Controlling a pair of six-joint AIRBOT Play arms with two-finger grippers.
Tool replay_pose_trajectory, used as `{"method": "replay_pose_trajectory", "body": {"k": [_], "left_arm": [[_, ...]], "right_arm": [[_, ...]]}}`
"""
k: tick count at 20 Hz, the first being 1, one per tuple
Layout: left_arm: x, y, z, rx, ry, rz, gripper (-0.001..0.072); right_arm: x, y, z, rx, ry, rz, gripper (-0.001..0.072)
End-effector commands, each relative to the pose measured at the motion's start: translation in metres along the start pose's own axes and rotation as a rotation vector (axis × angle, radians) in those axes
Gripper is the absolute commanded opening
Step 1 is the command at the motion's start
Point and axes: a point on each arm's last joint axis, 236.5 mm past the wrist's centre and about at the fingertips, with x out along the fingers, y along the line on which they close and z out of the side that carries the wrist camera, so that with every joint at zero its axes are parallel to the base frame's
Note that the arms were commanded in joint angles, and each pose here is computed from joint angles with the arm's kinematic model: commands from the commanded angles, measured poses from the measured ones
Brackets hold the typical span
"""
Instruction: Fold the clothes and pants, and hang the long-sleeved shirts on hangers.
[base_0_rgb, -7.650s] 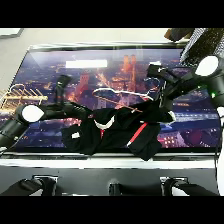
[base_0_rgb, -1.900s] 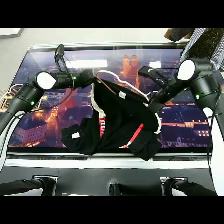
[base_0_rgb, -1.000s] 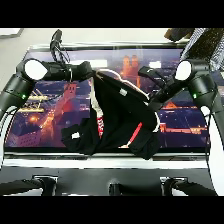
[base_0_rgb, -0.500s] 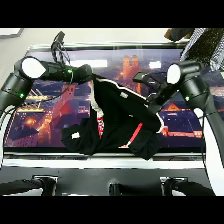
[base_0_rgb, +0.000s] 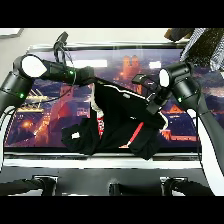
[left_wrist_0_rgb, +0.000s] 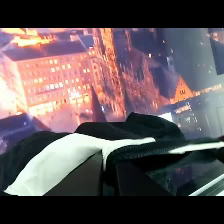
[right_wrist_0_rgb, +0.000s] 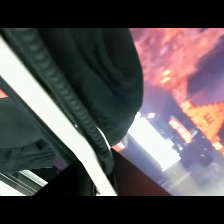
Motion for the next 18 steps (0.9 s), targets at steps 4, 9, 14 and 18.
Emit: {"method": "replay_pose_trajectory", "body": {"k": [4, 9, 14, 18], "left_arm": [[0.009, -0.051, -0.020, 0.069, 0.010, -0.077, 0.0040], [0.030, -0.068, -0.048, 0.140, 0.069, -0.071, 0.0040], [0.056, -0.047, -0.071, 0.293, 0.125, 0.071, 0.0041], [0.060, -0.048, -0.084, 0.374, 0.174, 0.054, 0.0070]], "right_arm": [[0.009, -0.004, 0.012, 0.017, -0.023, -0.012, 0.0042], [0.008, -0.006, 0.016, 0.043, -0.043, -0.022, 0.0042], [-0.005, -0.008, 0.015, 0.066, -0.072, -0.038, 0.0042], [-0.023, -0.011, 0.012, 0.069, -0.114, -0.063, 0.0042]]}}
